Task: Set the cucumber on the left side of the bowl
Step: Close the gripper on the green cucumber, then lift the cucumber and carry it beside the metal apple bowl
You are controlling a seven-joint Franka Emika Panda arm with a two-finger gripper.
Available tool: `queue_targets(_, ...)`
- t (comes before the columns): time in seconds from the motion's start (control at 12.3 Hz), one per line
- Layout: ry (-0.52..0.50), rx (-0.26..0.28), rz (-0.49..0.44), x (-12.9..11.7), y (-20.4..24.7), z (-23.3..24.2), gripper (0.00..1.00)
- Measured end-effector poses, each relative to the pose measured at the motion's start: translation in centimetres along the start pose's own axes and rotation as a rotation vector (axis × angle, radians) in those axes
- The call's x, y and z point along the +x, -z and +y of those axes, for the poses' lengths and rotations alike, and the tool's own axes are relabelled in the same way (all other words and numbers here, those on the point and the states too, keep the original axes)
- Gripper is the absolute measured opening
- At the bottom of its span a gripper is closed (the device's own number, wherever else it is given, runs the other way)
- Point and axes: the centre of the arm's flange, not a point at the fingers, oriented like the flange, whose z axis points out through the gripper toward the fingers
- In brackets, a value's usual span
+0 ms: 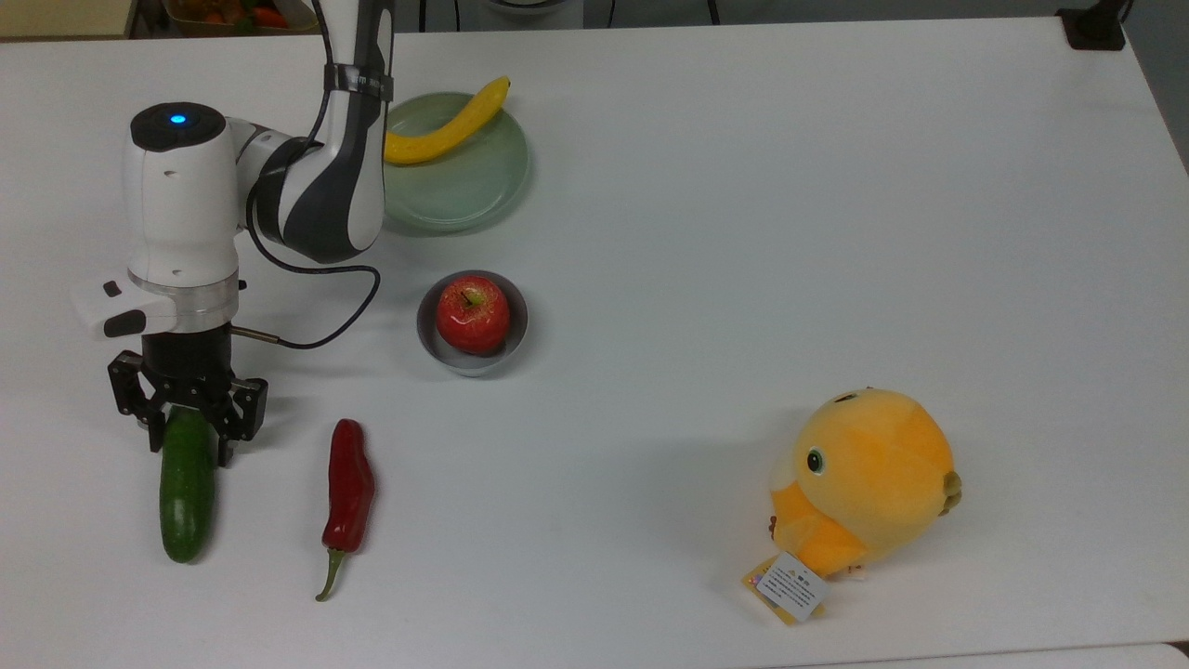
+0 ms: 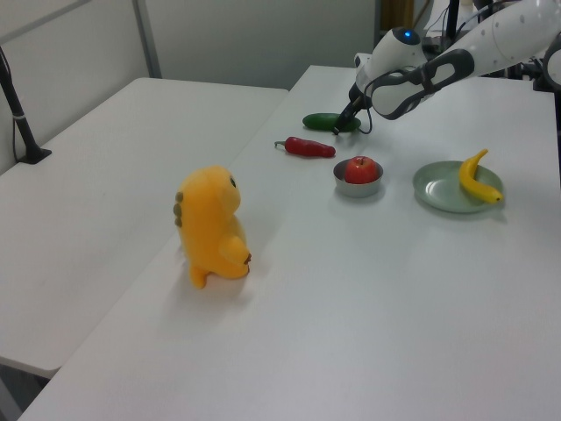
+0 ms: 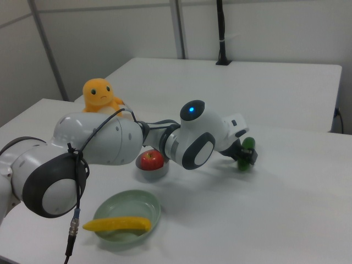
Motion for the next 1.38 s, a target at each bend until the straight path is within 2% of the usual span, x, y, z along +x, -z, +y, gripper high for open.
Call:
queue_targets(0.08,0.000,0.002,0.003,0.1,0.1,-0.1,0.53)
queue_targets(0.16,0.001,0.002,0.007,0.3,0.2,-0.1,0.46)
queue_targets(0.32,0.036,-0.012,0.006,0.4,0.3,-0.2,0.46)
queue_targets(0.49,0.040,-0.019,0.032,1.6,1.8,0.1,0.46)
queue_targets(0.81,0.030,-0.030,0.089,5.1,8.9,1.3,0.46)
queue_targets(1.05,-0.006,-0.009,0.029,7.5,16.0,2.0,0.46)
queue_targets(1.38,-0.038,0.039,-0.102,8.3,22.8,1.1,0.46)
